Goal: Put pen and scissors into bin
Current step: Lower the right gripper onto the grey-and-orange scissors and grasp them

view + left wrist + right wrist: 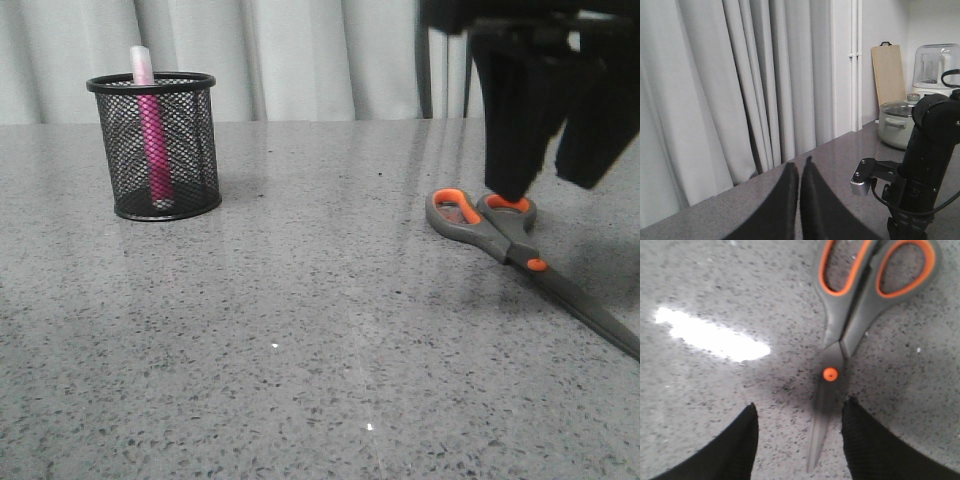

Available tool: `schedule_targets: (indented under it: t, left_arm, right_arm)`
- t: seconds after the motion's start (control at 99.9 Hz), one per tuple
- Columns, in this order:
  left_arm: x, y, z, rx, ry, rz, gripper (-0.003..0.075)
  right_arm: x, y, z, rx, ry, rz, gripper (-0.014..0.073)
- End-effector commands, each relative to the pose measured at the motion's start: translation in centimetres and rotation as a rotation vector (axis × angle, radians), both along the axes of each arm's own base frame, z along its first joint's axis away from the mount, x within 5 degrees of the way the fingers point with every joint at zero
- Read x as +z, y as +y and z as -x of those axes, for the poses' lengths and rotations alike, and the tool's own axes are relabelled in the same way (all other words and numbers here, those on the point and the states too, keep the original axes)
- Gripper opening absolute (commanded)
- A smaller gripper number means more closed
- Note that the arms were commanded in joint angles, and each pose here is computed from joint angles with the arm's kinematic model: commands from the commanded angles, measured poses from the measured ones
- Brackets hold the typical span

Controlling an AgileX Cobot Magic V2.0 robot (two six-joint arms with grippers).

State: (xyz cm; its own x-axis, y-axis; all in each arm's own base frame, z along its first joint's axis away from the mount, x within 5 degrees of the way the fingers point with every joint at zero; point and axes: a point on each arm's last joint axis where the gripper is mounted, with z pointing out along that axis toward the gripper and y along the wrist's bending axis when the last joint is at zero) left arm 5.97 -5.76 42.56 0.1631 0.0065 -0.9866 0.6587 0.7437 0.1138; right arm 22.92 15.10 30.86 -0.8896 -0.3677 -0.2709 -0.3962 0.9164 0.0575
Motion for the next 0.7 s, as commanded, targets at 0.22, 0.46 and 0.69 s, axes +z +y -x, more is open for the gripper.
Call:
schedule_targets:
  t: [0.22,0.46,0.69]
  left_arm:
    - [1.1,0.3,0.0,0.022,-0.029,0.069,-0.0019]
    - [1.1,0.1,0.2,-0.007,-0.004,0.084,-0.0019]
    - [1.1,0.1,0.2,-0.014,0.002,0.089,-0.0019]
  right_arm:
    - [-2.2,0.0,-1.9,-0.05,-0.068,-0.005,0.0342]
    - [-3.1,-1.8,-4.0,-0.134,-0.078,-0.011,0.0342]
    - [-3.9,-1.4,-4.5,-0.152,-0.058,-0.036,0.0342]
